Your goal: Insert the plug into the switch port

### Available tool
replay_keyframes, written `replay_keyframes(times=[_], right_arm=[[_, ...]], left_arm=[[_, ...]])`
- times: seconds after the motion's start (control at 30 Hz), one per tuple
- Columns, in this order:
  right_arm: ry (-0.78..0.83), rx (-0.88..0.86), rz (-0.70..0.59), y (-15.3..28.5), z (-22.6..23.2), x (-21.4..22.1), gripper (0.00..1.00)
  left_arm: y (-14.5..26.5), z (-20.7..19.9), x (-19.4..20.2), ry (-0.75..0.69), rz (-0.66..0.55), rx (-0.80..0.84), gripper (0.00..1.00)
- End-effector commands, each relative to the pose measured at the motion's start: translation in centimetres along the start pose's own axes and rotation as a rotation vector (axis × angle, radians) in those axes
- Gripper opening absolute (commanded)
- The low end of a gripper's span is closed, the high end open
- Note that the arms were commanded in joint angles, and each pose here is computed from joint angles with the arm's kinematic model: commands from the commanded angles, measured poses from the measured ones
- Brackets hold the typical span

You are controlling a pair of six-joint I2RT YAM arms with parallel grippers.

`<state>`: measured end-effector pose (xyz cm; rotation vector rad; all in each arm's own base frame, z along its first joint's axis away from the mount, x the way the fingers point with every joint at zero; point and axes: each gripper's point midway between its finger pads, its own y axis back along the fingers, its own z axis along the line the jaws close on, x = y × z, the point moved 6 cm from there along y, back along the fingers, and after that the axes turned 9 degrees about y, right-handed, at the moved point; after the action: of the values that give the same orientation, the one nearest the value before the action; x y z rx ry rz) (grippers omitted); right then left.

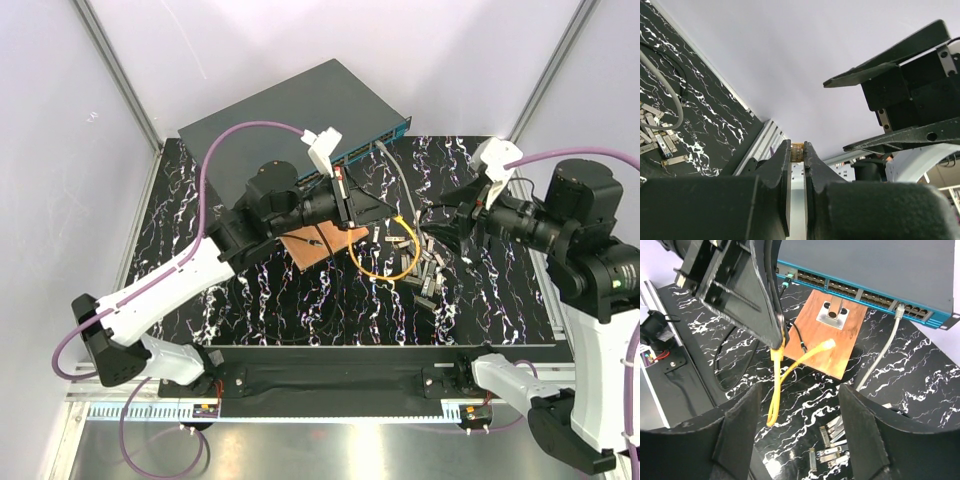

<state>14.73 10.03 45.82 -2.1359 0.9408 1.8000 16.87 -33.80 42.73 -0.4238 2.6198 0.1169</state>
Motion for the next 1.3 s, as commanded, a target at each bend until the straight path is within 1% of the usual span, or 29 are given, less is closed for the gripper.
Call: replay_keyframes(times=[0.0, 0.17, 0.33, 0.53, 0.77, 0.93, 0.97, 1.07, 1.27], right_arm=[[0.056, -0.008, -0.035, -0.8, -0.8, -0.6, 0.69], [0.068, -0.052, -0.043, -1.4, -0.5, -0.1, 0.59], [0.073, -0.060, -0.011, -2.4, -0.9, 0.9, 0.61], [0.100, -0.073, 0.006, -3.3, -1.2, 1.2, 0.60], [0.132, -0.084, 0.047, -4.1, -1.1, 2.3, 0.51], [0.144, -0.080, 0.075, -4.6, -1.1, 3.4, 0.50], [0.147, -0.075, 0.074, -4.6, -1.1, 3.4, 0.50], [0.145, -0.065, 0.067, -4.8, -1.3, 3.3, 0.43], [0.150, -0.031, 0.039, -4.9, -1.8, 2.6, 0.40]], left_arm=[[-0.4, -2.0, -1.7, 0.020, -0.089, 0.064, 0.00], [-1.0, -1.4, -2.1, 0.067, -0.108, 0.017, 0.00], [-1.5, -1.0, -2.2, 0.112, -0.107, 0.006, 0.00], [-2.0, -0.8, -2.5, 0.132, -0.107, 0.000, 0.00], [-2.4, -0.9, -2.8, 0.150, -0.101, 0.014, 0.00], [-2.4, -1.1, -2.8, 0.159, -0.091, 0.031, 0.00], [-2.5, -1.0, -2.7, 0.161, -0.087, 0.033, 0.00], [-2.5, -1.0, -2.7, 0.161, -0.087, 0.038, 0.00], [-2.6, -0.6, -2.6, 0.170, -0.081, 0.026, 0.00]])
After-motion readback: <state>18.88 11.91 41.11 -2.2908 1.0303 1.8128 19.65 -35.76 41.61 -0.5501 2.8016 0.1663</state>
